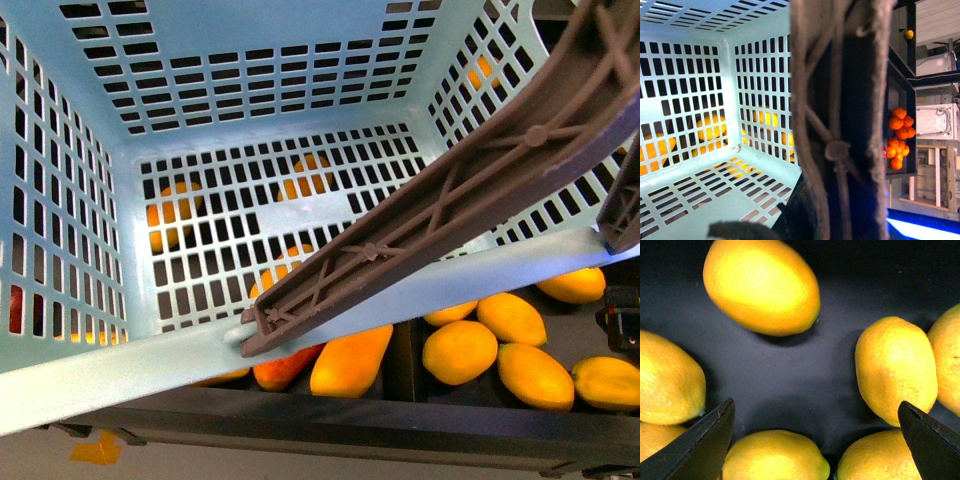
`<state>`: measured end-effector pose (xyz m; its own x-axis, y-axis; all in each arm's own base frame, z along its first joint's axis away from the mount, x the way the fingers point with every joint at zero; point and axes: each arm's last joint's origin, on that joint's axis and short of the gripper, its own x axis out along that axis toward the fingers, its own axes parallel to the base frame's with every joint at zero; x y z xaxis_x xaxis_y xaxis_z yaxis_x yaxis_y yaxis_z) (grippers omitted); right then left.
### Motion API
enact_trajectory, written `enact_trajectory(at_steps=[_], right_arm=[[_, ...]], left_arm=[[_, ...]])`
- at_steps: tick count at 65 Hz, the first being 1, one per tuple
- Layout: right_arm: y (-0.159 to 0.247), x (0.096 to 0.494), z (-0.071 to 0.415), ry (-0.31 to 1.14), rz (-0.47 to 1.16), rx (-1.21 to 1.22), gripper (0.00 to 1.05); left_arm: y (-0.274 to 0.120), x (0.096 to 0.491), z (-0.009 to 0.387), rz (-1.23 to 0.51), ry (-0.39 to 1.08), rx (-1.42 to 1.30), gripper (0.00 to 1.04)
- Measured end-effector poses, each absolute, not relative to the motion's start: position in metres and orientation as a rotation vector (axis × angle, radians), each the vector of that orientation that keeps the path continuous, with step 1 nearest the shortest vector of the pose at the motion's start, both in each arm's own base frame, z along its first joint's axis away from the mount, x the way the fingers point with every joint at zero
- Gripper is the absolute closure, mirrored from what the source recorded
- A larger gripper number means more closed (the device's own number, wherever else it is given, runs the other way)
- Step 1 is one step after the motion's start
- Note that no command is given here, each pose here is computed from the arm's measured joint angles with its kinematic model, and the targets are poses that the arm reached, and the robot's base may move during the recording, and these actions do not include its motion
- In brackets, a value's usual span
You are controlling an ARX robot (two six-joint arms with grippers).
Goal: Pick lemon and mango into basket
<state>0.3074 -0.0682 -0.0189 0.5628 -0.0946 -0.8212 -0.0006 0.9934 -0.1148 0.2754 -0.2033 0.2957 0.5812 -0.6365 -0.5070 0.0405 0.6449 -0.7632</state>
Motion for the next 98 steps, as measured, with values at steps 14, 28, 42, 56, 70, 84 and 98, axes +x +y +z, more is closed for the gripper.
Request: enact_trajectory(at_steps=[14,28,42,56,70,84,98], right_arm=[[-0.067,0.326,-0.025,0.984,0.063,-0.216,0.09],[-0.061,0.356,-0.033,0.985,0.147,-0.284,0.09],[-0.059,0.38,-0.038,0.99,0.181,-0.326,0.09],[-0.055,0.398,-0.043,0.997,0.216,-0.348,0.09],[-0.055,0.405,-0.051,1.006,0.22,-0.349,0.09],[-0.056,0.403,-0.059,1.02,0.218,-0.331,0.25],[-0.061,0.398,-0.06,0.998,0.199,-0.26,0.37]], left_arm=[[-0.203,0.275,0.296,-0.448,0.871,-0.782,1.01],[-0.203,0.275,0.296,-0.446,0.87,-0.782,1.01],[-0.203,0.275,0.296,-0.447,0.871,-0.782,1.01],[-0.203,0.275,0.296,-0.446,0.87,-0.782,1.01],[-0.203,0.275,0.296,-0.446,0.87,-0.782,1.01],[-0.203,0.275,0.296,-0.446,0.87,-0.782,1.01],[-0.203,0.275,0.296,-0.446,0.87,-0.782,1.01]])
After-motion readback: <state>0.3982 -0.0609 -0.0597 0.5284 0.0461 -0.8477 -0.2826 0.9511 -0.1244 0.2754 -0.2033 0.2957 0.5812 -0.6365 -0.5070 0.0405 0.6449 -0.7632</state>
